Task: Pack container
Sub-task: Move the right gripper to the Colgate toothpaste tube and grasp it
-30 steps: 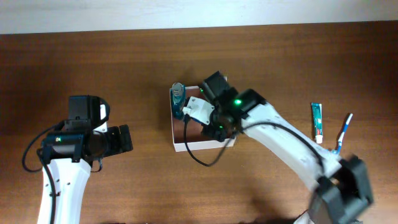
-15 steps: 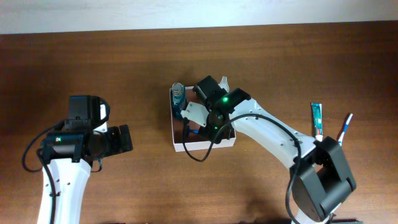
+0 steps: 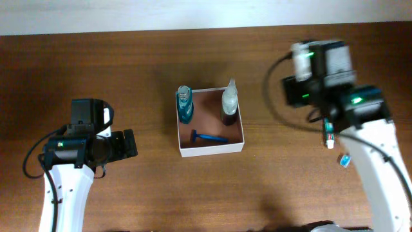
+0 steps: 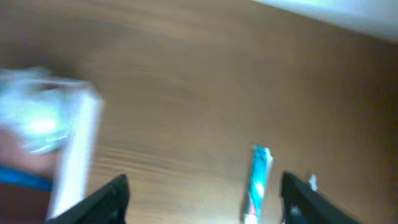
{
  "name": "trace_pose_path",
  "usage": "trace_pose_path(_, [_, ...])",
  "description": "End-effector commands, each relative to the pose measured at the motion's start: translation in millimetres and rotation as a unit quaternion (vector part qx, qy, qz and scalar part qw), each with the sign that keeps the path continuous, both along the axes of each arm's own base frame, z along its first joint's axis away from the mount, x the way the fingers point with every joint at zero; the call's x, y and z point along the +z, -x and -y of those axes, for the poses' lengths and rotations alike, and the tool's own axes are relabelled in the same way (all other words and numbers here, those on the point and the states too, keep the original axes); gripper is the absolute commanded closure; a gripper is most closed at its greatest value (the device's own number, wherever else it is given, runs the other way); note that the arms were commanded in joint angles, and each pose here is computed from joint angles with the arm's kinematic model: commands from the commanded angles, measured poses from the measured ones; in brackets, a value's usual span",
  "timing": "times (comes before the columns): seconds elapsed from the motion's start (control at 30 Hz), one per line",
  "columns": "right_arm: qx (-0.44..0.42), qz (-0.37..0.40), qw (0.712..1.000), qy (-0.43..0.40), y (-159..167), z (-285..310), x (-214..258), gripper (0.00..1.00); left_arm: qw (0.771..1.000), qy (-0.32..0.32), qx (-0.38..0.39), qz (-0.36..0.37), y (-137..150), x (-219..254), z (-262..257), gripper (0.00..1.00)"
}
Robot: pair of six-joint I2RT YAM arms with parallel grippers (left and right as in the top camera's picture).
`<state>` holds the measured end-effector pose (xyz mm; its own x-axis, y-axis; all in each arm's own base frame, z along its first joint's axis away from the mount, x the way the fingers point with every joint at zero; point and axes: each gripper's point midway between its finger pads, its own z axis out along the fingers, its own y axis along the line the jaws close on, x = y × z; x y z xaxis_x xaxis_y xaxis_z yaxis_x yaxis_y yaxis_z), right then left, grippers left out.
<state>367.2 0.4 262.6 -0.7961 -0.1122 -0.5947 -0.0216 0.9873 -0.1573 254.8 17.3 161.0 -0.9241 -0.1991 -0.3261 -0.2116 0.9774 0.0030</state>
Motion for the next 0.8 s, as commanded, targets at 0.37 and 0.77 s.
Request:
trace_pose_path(0.37, [-0.208,-0.253,0.938,-0.112,23,132,-181,0.20,1.000,-0.003,0.008,-0.004,1,-2,-3,0.01])
trace_pose_path(0.77, [-0.201,-0.334,0.911,-0.134,24,126,-260,0.20,1.000,-0.003,0.008,-0.003,1,-2,-3,0.01])
